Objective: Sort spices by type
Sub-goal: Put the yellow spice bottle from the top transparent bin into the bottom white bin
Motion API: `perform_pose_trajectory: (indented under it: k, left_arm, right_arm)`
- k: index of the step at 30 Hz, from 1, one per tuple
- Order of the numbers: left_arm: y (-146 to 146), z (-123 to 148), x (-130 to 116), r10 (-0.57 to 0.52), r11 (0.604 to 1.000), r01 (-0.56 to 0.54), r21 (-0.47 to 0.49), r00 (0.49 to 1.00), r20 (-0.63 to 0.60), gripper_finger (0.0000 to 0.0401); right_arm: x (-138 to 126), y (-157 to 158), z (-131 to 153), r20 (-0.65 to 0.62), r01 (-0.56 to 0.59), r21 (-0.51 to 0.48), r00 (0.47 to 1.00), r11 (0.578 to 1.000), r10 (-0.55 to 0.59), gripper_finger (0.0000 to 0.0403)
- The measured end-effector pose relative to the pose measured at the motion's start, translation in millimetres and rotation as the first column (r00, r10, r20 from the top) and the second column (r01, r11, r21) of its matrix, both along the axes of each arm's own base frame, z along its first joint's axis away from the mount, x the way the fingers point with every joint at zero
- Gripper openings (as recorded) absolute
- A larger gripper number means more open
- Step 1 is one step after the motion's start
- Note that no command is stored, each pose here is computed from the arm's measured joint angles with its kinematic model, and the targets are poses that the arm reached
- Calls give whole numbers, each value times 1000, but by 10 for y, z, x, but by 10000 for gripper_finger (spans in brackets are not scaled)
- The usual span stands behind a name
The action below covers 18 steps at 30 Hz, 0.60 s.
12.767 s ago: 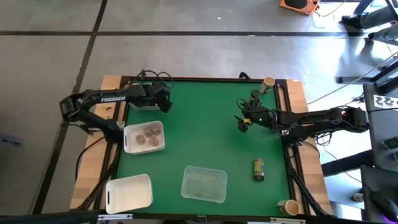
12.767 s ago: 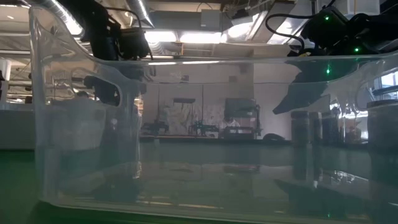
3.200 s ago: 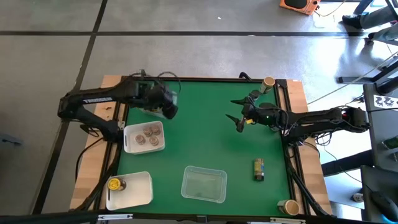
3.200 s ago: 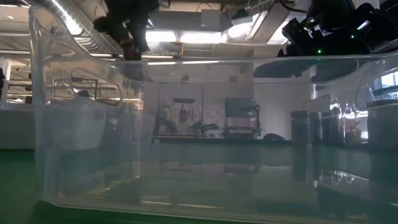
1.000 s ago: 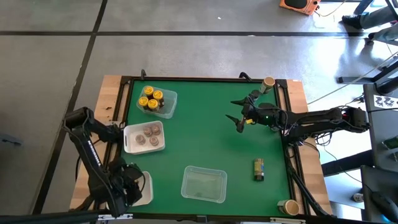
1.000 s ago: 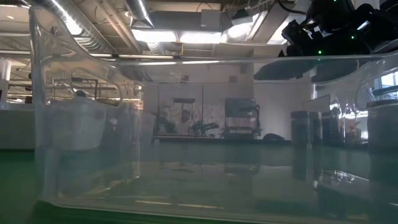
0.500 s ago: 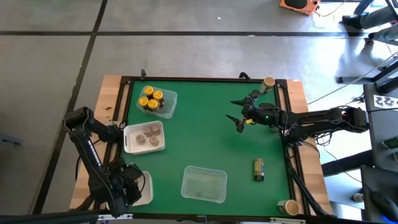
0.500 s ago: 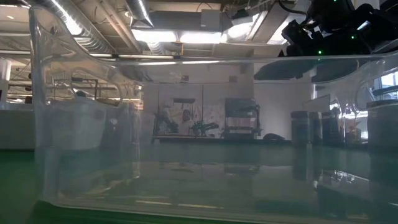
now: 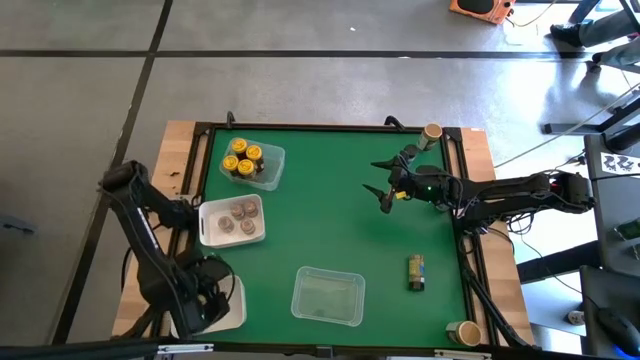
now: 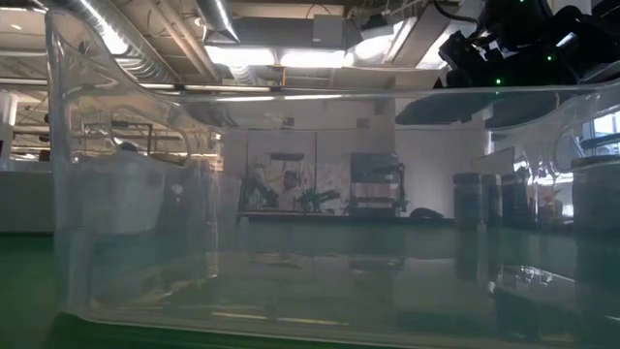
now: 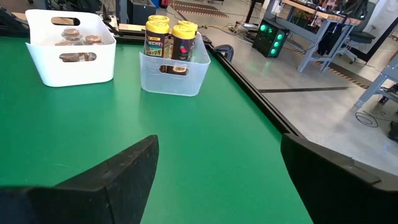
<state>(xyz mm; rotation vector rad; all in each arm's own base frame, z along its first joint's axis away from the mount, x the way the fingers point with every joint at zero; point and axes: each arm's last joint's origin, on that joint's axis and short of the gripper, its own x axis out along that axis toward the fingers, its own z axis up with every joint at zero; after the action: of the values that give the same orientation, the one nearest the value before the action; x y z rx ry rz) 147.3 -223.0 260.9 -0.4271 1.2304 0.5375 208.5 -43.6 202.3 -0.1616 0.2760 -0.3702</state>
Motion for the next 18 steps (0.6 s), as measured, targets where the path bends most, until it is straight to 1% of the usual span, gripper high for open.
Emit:
perform_pose_trajectory:
  k: [3, 5, 7, 9, 11, 14, 16, 18]
  left_arm:
    - [125, 162, 56, 26, 1000, -24, -17, 996, 86, 340]
    - [236, 267, 106, 53, 999, -51, -12, 986, 161, 340]
    - [342, 359, 163, 67, 998, -70, 2, 967, 247, 340]
    - [431, 432, 232, 57, 997, -68, 22, 945, 322, 340]
    - [503, 484, 302, 36, 996, -64, 61, 922, 384, 340]
    - [619, 509, 426, 19, 989, -80, 128, 906, 423, 340]
    - [718, 511, 506, -4, 979, -80, 186, 910, 414, 340]
    - [850, 513, 595, 3, 967, -104, 231, 916, 400, 340]
  right_arm:
    - [0, 0, 0, -1, -1, -2, 1000, 1000, 1, 337]
    - [0, 0, 0, -2, -1, -5, 1000, 1000, 1, 337]
    - [0, 1, 0, -2, -2, -5, 1000, 1000, 2, 337]
    - [-1, 0, -2, -4, -1, -5, 1000, 1000, 1, 337]
    - [-2, 0, -8, -10, -1, -4, 1000, 1000, 1, 337]
    - [-3, 0, -10, -13, -1, -3, 1000, 1000, 1, 337]
    - [-3, 1, -12, -15, -2, -3, 1000, 1000, 2, 337]
    - [-3, 0, -13, -15, -1, -3, 1000, 1000, 1, 337]
